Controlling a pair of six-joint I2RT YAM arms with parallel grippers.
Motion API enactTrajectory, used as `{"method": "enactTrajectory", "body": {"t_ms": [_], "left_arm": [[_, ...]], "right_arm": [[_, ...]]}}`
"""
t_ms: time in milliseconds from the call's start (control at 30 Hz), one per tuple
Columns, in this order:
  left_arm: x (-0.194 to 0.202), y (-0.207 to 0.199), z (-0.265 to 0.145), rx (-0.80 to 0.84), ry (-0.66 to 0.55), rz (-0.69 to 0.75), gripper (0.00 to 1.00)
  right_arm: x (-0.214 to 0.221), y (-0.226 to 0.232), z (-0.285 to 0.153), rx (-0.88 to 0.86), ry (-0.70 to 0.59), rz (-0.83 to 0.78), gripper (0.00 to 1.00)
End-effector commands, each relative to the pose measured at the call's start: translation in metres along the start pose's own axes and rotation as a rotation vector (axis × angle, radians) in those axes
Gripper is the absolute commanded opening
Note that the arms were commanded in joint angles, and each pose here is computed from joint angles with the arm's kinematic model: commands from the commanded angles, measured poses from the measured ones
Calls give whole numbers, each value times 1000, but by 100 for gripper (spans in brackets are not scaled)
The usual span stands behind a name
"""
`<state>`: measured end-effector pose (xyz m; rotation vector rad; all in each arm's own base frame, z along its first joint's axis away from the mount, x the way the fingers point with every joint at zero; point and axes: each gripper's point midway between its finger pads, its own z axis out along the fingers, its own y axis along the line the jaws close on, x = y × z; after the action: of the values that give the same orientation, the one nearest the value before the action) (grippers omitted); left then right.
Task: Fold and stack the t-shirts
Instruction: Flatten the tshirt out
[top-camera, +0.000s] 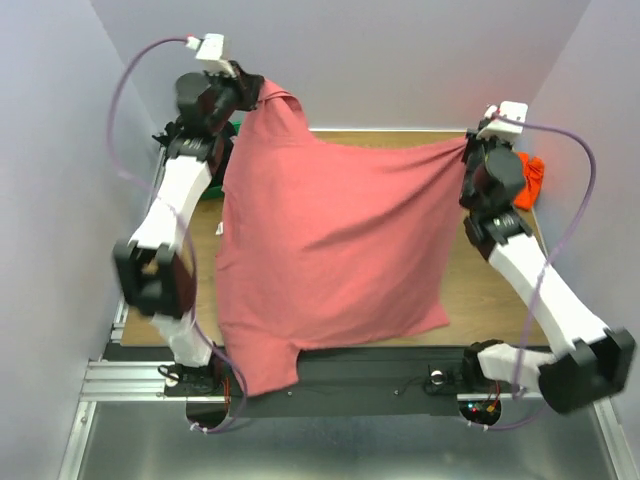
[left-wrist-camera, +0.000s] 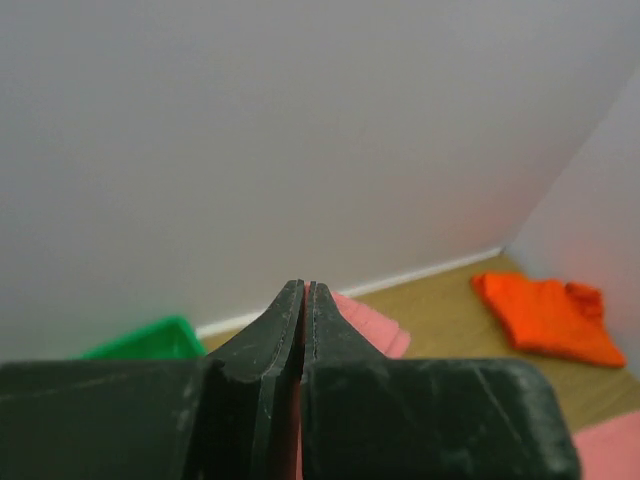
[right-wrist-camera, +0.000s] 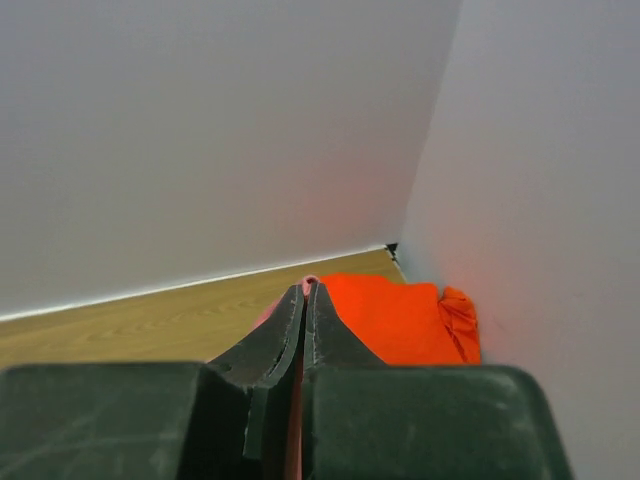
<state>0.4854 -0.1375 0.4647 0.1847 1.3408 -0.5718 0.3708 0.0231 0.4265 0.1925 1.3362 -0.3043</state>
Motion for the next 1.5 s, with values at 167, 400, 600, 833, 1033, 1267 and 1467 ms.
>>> {"method": "enactTrajectory", "body": {"t_ms": [167, 400, 600, 833, 1033, 1267, 1467], "left_arm": [[21, 92, 96, -176, -25, -49, 99], [15, 88, 43, -264, -115, -75, 99], [68, 64, -4, -254, -30, -90, 99], [141, 98, -92, -579, 70, -150, 98], [203, 114, -165, -854, 188, -121, 99], [238, 85, -192, -868, 238, -150, 99], [243, 76, -200, -848, 243, -164, 99]], "right_arm": [[55, -14, 134, 5, 29, 194, 90], [65, 8, 123, -133, 92, 204, 100], [98, 33, 79, -288, 207, 302, 100], [156, 55, 10, -369, 374, 387, 100], [214, 123, -54, -528, 541, 342, 100], [262, 197, -103, -701, 676, 256, 99], [287, 241, -145, -803, 734, 164, 99]]}}
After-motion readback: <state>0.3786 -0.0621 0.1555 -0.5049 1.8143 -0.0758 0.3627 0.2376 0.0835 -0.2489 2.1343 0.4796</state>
